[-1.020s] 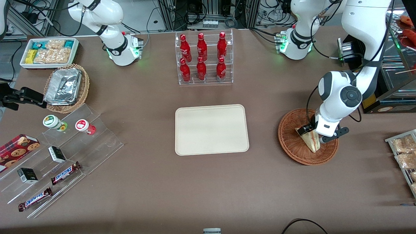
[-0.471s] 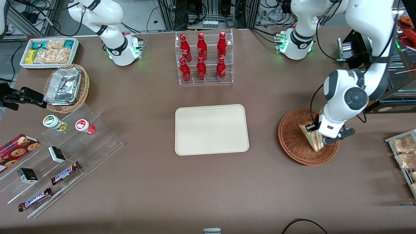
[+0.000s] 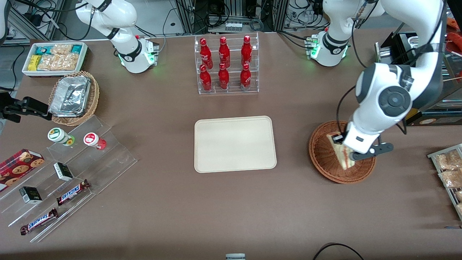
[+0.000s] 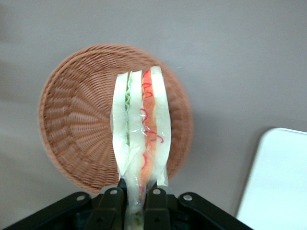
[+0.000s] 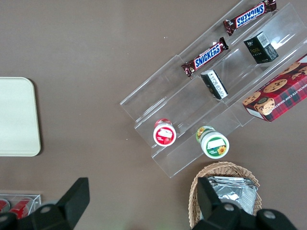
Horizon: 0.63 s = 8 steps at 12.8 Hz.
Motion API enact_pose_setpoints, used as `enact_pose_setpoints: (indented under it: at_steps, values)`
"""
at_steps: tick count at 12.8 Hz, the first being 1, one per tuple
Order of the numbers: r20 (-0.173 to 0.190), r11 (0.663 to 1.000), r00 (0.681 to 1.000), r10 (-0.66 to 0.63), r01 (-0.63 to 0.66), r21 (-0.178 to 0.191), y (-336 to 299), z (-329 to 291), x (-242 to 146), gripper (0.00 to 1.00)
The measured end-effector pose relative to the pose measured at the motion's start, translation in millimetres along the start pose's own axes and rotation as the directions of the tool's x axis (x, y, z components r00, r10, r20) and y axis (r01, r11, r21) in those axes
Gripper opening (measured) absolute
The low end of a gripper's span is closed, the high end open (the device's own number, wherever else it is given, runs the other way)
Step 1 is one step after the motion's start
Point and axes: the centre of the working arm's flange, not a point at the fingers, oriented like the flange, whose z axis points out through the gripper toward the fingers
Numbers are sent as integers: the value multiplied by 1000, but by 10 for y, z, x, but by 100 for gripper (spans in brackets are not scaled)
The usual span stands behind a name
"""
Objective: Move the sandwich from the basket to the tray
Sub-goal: 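Close the left gripper on the sandwich and lift it from the basket, then carry the sandwich to the cream tray and set it down upright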
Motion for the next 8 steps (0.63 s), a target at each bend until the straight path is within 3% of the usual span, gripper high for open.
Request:
enact_pose_setpoints:
  at_steps: [2,4,8]
  values:
    - [-14,998,999,49,-49,-48,476,-163,-110,15]
    - [-20,991,993,115,-116,-62,974,-181,-245,15]
    - [30,976,984,174,-168,-135,1894,25,-524,15]
